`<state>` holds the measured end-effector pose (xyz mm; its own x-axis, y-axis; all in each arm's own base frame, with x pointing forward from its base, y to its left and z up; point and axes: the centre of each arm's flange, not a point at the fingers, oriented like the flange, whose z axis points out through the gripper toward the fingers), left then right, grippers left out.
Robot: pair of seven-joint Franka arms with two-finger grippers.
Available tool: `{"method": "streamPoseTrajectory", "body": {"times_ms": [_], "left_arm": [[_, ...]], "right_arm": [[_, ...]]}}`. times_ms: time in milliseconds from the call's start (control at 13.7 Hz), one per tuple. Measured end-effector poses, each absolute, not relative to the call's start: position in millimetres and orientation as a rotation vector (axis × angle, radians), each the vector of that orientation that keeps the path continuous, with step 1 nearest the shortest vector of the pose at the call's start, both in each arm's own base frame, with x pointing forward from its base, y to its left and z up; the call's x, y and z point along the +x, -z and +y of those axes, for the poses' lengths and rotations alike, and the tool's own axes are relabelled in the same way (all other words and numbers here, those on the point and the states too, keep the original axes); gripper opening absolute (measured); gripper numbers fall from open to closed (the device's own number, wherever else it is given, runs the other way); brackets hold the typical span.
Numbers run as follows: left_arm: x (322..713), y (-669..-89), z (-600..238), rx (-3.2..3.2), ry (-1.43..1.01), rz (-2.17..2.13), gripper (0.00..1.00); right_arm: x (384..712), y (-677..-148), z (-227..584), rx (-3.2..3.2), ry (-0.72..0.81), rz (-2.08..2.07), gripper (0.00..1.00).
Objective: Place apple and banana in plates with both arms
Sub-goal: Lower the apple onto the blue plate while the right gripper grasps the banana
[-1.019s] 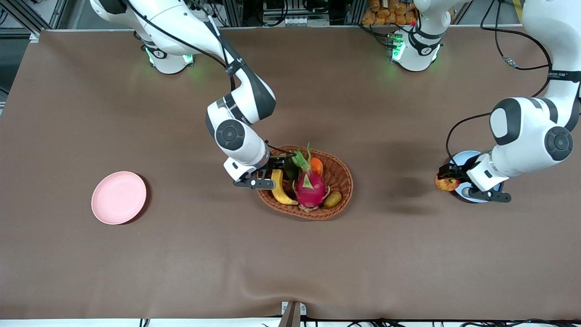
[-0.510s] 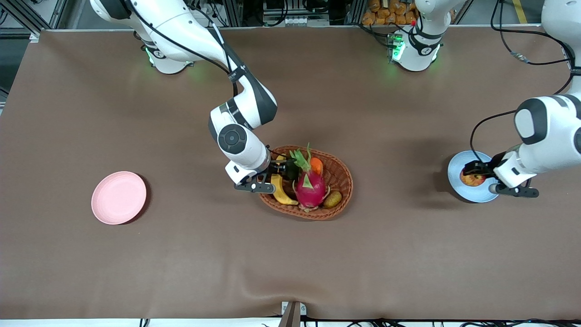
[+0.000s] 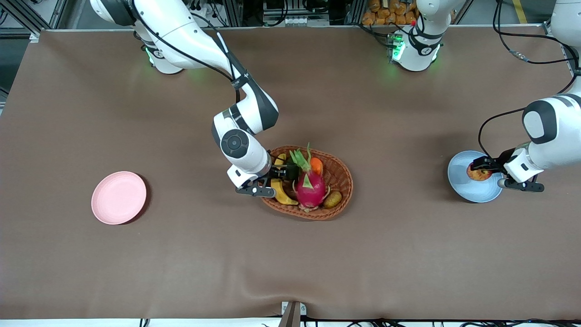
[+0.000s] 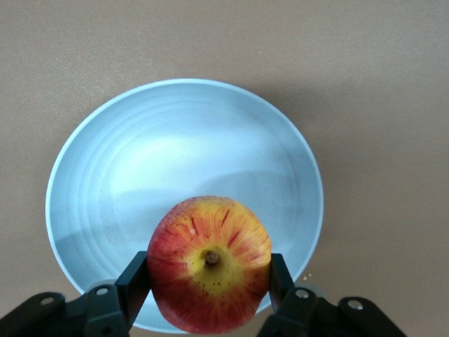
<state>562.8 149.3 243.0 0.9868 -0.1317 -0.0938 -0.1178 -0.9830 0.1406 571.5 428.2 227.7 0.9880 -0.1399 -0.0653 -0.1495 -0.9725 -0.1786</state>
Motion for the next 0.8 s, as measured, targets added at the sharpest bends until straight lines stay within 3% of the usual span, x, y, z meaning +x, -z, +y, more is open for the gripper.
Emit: {"method": "streamPoseTrajectory", "body": {"times_ms": [291,364,728,801], "left_arm": [[562,-234,154,2.989,0.154,-0.186,0.72],[562,-233,154,2.990,0.152,-0.186,0.72],[560,-226,161,2.987,0.138,-0.182,0.72],[559,-224,164,2.985,0.139,-0.179,0.72]], "right_arm": [[572,-215,431,-2.941,-0.041,0.220,0.70],[572,-214,431,-2.942,-0.042,0.221,0.62],[574,-216,432,-2.938,-0.034,0.218,0.49],[575,-219,433,-2.936,-0.031,0.215,0.39]]}}
